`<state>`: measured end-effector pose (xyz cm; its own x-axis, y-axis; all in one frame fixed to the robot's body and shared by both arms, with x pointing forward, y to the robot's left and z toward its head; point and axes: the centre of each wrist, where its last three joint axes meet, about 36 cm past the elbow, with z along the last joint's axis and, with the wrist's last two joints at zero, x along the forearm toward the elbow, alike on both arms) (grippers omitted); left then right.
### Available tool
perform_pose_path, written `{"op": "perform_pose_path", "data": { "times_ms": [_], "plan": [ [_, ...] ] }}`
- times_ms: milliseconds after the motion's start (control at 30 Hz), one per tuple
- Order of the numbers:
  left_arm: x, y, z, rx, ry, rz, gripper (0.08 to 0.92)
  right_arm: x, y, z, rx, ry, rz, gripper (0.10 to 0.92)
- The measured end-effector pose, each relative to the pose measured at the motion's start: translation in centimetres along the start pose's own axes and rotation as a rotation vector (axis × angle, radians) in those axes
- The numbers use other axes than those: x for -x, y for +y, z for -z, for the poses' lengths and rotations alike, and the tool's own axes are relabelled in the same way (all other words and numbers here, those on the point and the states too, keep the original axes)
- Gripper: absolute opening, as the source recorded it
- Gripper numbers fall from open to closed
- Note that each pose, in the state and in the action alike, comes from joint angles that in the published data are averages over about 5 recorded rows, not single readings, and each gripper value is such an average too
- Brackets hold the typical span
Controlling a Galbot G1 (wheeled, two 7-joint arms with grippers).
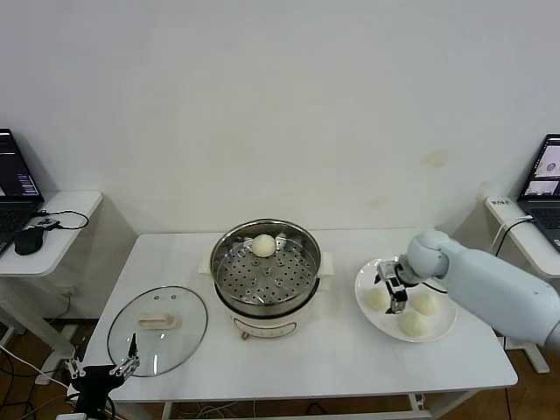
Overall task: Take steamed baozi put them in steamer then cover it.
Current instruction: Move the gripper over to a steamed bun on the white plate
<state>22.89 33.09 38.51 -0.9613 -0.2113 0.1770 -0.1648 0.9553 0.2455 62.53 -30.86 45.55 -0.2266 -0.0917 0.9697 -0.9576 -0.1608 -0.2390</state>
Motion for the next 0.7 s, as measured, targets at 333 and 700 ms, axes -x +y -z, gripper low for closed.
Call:
{"op": "perform_pose_path", "data": {
  "times_ms": [333,700],
  "plan": [
    [0.2,-0.1,-0.1,-0.003,0.000,0.000,0.823,0.7,-0.5,-0.5,0.028,0.012,0.002,0.660],
    [0.1,0.0,0.2,-0.005,-0.009,0.002,0.823,-1.8,-1.5,-0.6,0.040,0.000,-0.002,0.572]
  ]
}}
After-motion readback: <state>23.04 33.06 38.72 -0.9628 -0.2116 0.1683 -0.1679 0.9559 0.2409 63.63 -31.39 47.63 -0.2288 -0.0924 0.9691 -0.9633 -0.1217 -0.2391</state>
